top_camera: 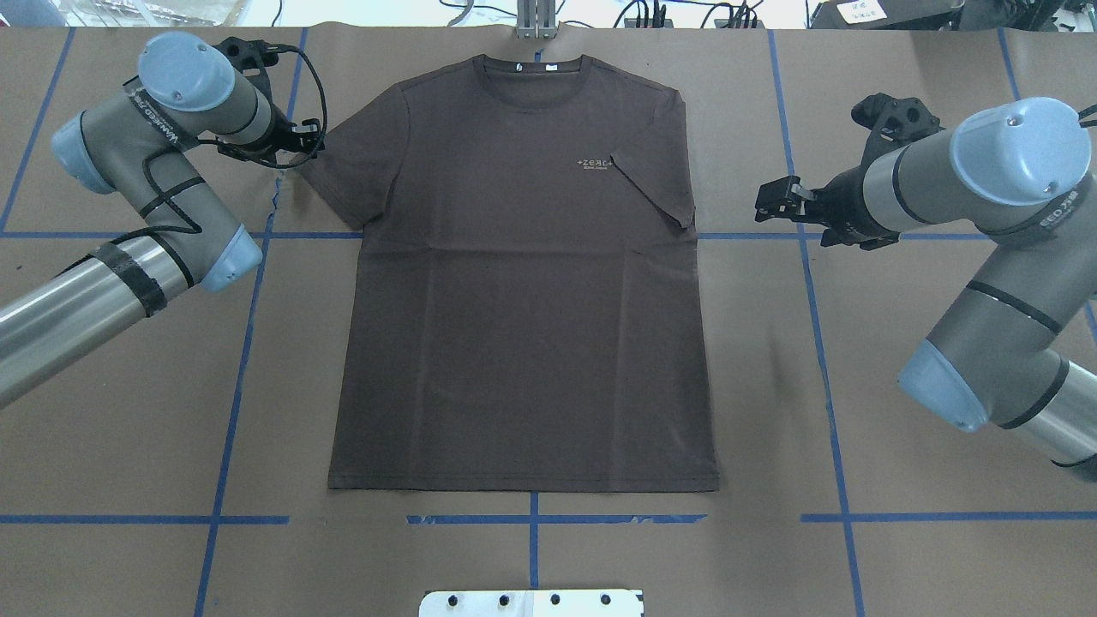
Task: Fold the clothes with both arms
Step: 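Move the left gripper to the sleeve nearest it while the right gripper draws back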
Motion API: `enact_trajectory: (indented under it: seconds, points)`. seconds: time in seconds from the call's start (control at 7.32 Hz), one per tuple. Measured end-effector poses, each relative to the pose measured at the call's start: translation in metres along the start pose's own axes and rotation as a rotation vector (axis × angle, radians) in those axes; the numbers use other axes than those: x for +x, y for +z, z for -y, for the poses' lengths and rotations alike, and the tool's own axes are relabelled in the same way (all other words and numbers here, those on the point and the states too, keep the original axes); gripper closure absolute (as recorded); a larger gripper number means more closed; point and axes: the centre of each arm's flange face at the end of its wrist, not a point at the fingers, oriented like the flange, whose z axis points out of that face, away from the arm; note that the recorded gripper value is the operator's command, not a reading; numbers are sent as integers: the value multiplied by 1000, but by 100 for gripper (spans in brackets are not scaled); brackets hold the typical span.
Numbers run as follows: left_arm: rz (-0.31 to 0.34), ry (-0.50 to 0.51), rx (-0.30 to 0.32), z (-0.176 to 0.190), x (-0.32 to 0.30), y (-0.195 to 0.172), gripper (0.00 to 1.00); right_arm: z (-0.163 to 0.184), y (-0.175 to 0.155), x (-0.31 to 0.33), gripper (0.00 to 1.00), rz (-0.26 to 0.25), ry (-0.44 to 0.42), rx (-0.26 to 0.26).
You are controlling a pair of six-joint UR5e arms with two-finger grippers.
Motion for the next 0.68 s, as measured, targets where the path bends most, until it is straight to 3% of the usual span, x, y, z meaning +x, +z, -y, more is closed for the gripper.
enact_trajectory:
  seconds: [0.68]
  points:
    - [3,2,-5,-1,4,4,39,2,5,2,0,-11,3,8]
